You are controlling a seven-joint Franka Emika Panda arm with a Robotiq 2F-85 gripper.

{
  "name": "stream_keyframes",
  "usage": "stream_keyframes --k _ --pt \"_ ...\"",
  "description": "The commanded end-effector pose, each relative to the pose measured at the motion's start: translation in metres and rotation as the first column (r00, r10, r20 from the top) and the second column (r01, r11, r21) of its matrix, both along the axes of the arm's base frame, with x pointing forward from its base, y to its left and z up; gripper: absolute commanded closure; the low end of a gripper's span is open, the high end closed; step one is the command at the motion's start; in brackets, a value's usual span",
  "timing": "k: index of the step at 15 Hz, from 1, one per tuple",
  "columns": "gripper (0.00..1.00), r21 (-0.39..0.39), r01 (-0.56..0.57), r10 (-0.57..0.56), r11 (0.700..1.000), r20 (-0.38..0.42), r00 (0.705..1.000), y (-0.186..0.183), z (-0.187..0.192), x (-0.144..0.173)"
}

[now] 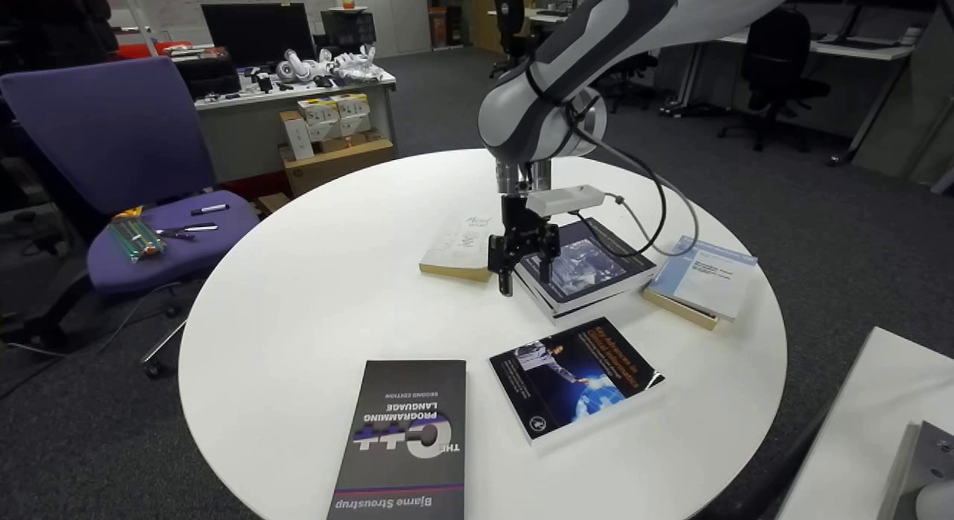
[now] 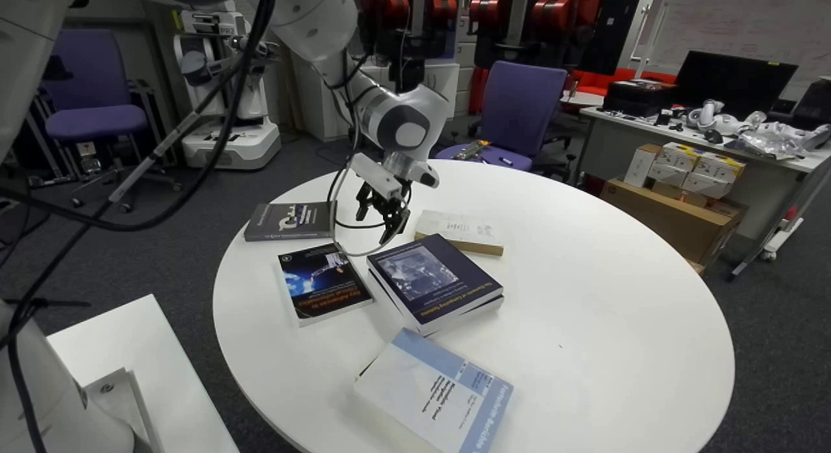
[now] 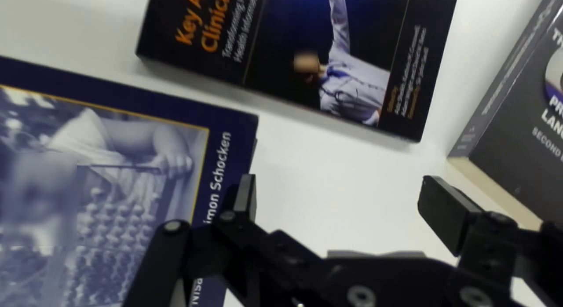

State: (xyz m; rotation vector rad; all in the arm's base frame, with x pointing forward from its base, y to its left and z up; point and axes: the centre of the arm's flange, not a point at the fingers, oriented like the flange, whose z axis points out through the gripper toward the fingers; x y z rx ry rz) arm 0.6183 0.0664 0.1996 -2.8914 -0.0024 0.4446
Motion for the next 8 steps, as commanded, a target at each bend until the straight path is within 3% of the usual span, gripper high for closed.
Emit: stream_keyframes --k 1,4,8 --pt "0.00 -0.132 -0.059 0.052 0.989 -0.052 0.997 -0.013 0.076 -0.048" --pt "0.00 -0.275 -0.163 0.155 0.948 -0.048 0.987 -0.032 0.117 -0.082" --pt "0.00 -0.395 -0.272 0.313 0.877 0.042 0.949 -0.052 0.153 -0.127"
